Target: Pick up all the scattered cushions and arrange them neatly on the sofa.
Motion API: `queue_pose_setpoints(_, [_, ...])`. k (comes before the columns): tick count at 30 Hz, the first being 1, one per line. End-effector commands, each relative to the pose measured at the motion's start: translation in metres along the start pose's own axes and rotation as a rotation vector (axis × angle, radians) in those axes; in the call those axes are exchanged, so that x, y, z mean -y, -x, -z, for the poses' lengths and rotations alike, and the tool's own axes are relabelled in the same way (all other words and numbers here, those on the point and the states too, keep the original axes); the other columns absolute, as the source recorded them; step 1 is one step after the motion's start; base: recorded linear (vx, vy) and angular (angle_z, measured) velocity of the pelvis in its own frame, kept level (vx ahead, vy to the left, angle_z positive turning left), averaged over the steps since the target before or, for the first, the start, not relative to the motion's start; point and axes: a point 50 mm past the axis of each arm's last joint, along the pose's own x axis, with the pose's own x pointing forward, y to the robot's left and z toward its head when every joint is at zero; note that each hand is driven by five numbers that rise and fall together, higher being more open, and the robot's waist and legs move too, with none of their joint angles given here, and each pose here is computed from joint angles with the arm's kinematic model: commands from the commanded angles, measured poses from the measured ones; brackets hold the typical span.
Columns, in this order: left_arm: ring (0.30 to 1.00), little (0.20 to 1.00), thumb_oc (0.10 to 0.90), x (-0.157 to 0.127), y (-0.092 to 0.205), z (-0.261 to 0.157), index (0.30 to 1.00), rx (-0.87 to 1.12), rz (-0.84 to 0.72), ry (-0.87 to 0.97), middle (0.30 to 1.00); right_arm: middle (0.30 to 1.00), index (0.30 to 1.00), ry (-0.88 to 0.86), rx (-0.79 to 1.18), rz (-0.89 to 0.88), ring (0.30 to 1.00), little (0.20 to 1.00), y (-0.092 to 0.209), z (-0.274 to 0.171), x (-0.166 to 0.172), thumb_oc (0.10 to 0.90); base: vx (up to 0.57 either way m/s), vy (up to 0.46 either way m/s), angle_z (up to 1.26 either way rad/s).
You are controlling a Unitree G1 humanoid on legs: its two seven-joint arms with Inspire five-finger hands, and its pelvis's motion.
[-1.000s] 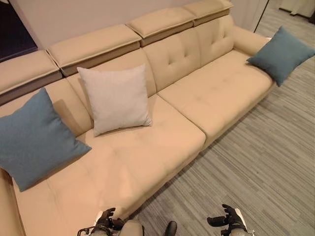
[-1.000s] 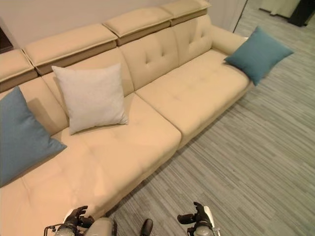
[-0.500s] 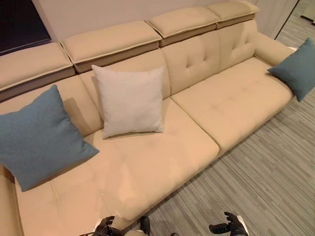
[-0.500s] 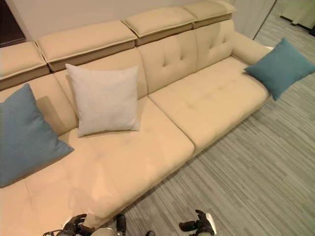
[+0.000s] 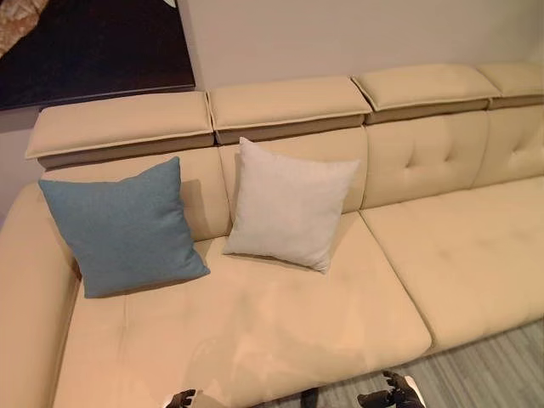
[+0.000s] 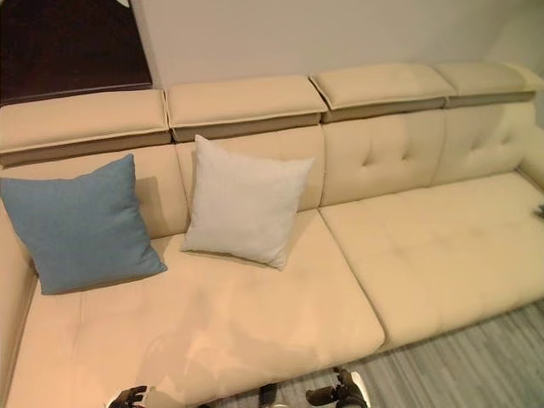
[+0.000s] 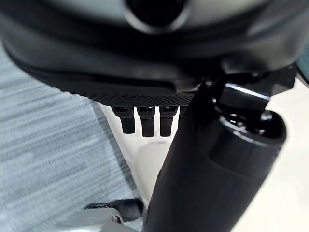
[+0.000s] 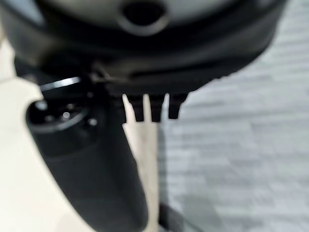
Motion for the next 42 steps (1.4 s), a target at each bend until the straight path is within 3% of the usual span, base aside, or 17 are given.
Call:
queue_pose_setpoints(1, [0.9,0.9,0.8,-0.001,-0.005,-0.046,0.9,0.145,0.004,-0.005,0.9,0.9,0.9,-0.055,0.107,0.098,0.9,0.9,-0.007,-0.025,0.031,0.8,-0.02,-0.219,0.92])
queue_pose_setpoints(12, [0.9,0.9,0.8,0.003,-0.004,-0.046,0.9,0.149,0.021,-0.018,0.9,0.9,0.9,-0.063,0.085,0.089,0.9,0.9,-0.004,-0.014,0.029,0.8,0.05,-0.035,0.33])
queue_pose_setpoints(25, [0.9,0.9,0.8,-0.022,-0.006,-0.045,0.9,0.163,-0.049,0.019,0.9,0.9,0.9,-0.048,0.161,0.056,0.9,0.9,-0.004,-0.034,0.017,0.8,0.05,0.091,-0.23])
queue_pose_setpoints(36, [0.9,0.9,0.8,-0.026,0.004,-0.099,0.9,0.418,-0.078,0.165,0.9,0.9,0.9,-0.172,0.314,0.128,0.9,0.9,0.001,-0.064,0.035,0.8,0.06,-0.035,0.28])
queue_pose_setpoints(42, [0.9,0.9,0.8,-0.049,0.037,-0.164,0.9,0.748,-0.127,0.339,0.9,0.9,0.9,-0.324,0.514,0.172,0.9,0.9,0.012,-0.108,0.055,0.8,0.03,-0.059,0.02])
